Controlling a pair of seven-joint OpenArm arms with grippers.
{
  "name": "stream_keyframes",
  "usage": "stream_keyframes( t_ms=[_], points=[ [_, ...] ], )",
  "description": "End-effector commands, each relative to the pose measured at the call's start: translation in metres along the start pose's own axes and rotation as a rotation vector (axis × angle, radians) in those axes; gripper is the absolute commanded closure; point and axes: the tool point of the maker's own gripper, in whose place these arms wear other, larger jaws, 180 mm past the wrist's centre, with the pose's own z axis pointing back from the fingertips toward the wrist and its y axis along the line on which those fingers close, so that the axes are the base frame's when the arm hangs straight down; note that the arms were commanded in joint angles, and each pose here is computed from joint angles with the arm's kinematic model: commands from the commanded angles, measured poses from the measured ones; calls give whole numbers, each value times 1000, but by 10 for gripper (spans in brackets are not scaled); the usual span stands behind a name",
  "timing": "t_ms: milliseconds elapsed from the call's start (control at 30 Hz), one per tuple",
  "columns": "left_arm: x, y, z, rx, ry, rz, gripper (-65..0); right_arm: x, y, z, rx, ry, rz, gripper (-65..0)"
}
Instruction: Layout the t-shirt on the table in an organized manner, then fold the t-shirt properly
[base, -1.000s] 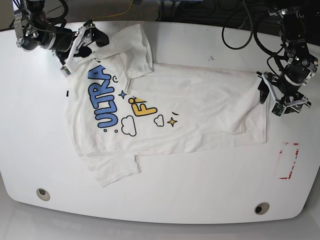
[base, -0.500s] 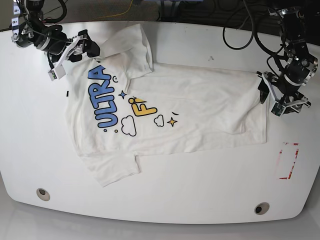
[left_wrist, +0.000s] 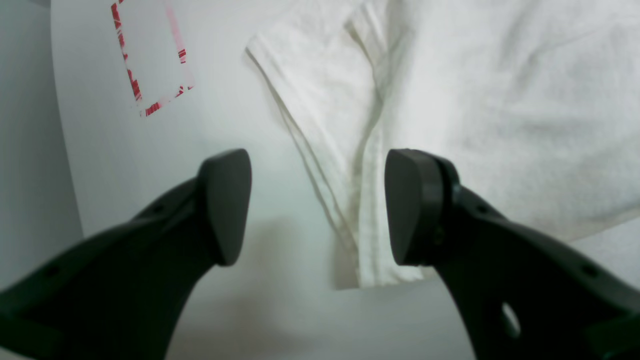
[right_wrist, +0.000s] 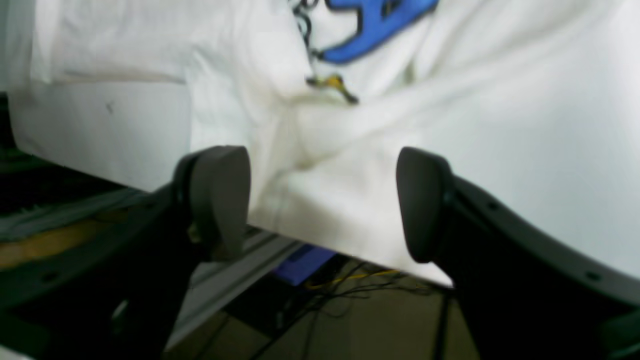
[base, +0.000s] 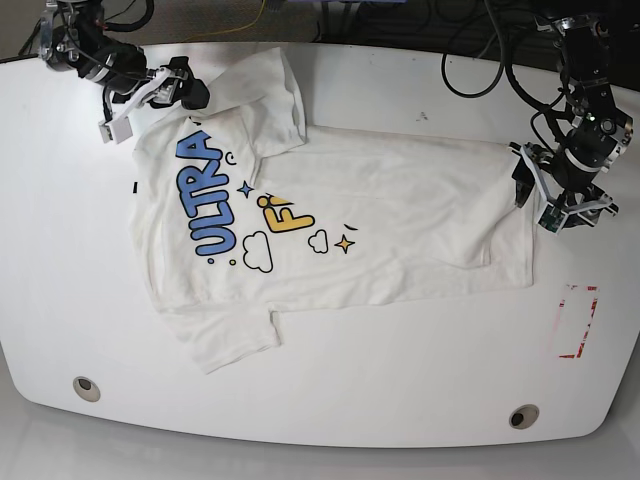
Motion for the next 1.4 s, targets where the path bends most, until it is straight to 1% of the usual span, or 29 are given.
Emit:
stream_keyframes(
  t_ms=[0, 100, 200, 400, 600, 633, 700, 800, 833, 900, 1000, 1133, 1233, 1367],
  points=[
    [12, 9, 4, 24, -41, -10, -393, 2, 7, 0, 23, -29, -21, -432],
    [12, 9, 4, 24, -41, -10, -393, -2, 11, -3, 30, -36, -62, -428],
    [11, 8, 4, 23, -40, -10, -393, -2, 12, -5, 31, -46, -74, -427],
    [11, 9, 4, 23, -39, -11, -393, 3, 6, -10, -15, -83, -57, -426],
    [11, 10, 4, 25, -38, -12, -393, 6, 7, -14, -25, -95, -44, -422],
    [11, 10, 4, 25, -38, -12, -393, 9, 7, -14, -27, -99, -39, -413],
    [11, 10, 4, 25, -38, -12, -393, 12, 7, -15, -26, -105, -33, -380],
    [11, 10, 4, 25, -38, -12, -393, 14, 5, -17, -26, -109, -40, -297],
    [11, 10, 4, 25, -38, -12, -393, 14, 5, -17, -27, -109, -41, -282],
    [11, 10, 4, 25, -38, -12, -393, 12, 1, -19, -31, -102, -53, -219],
    [11, 10, 5, 27, -38, -12, -393, 9, -2, -20, -37, -94, -66, -152],
    [11, 11, 5, 29, -38, -14, -393, 6, -4, -21, -38, -86, -72, -83],
    [11, 11, 5, 29, -38, -14, -393, 4, -4, -21, -39, -79, -72, 0],
    [11, 12, 5, 29, -38, -15, -393, -2, -3, -20, -34, -48, -67, 0]
  ],
)
